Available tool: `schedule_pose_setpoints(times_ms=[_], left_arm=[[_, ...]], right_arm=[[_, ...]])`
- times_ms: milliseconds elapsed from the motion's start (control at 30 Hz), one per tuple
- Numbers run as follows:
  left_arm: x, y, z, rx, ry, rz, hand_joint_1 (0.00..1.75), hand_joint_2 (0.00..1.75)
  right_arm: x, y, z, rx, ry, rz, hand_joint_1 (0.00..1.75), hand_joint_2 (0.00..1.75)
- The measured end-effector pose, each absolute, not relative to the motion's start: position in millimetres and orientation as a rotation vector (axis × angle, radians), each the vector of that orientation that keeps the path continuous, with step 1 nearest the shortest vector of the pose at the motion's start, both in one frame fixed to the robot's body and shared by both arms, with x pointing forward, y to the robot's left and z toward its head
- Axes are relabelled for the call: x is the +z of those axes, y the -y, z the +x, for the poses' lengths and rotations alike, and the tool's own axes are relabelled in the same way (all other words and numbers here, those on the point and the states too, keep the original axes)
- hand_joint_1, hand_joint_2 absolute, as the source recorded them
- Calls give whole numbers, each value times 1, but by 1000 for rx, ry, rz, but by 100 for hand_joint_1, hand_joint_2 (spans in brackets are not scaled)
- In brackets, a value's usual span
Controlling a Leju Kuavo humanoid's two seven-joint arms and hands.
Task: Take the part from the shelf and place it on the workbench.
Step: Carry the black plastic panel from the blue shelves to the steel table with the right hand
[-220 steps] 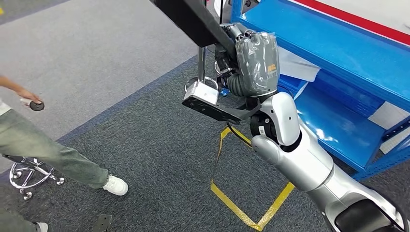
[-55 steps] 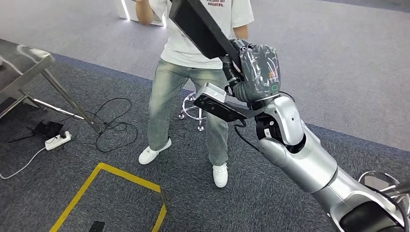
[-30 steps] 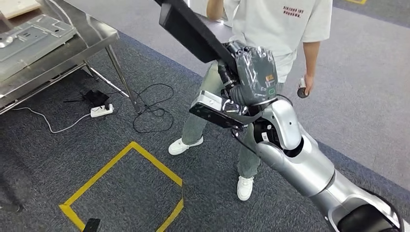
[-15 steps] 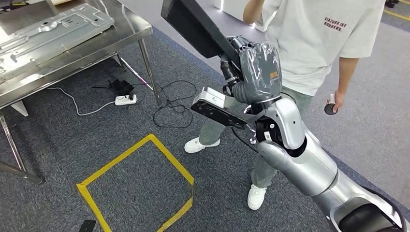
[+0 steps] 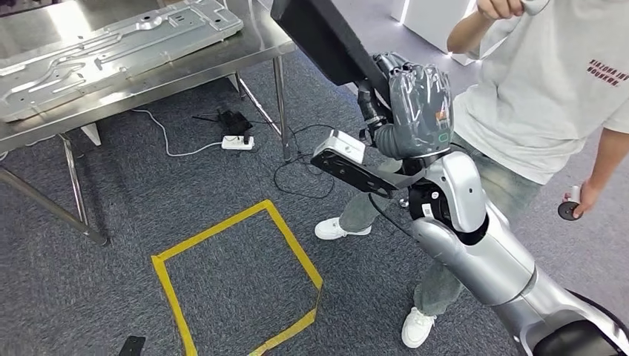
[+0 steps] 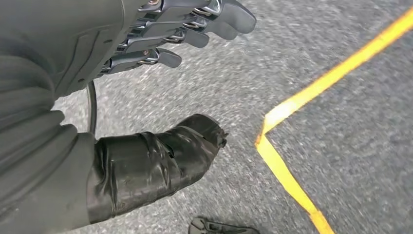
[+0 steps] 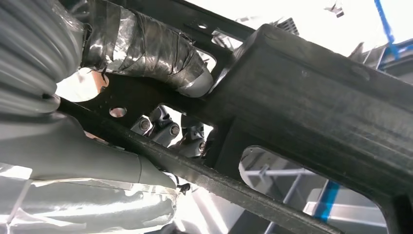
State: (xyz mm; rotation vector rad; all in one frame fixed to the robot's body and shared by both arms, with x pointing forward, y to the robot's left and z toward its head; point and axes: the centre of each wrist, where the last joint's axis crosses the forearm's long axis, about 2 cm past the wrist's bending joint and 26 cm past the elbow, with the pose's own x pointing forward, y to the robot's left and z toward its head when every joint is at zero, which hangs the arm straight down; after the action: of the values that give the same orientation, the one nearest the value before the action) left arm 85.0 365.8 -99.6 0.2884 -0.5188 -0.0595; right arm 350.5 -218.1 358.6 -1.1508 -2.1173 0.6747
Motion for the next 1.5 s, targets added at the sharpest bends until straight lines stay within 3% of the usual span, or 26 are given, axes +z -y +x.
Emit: schedule_pose_setpoints(times_ms=[1500], left_arm=[[-101, -356, 84, -59, 497, 280, 0, 175]], right_arm=[[367, 222, 347, 730, 2116, -1128, 175, 175]])
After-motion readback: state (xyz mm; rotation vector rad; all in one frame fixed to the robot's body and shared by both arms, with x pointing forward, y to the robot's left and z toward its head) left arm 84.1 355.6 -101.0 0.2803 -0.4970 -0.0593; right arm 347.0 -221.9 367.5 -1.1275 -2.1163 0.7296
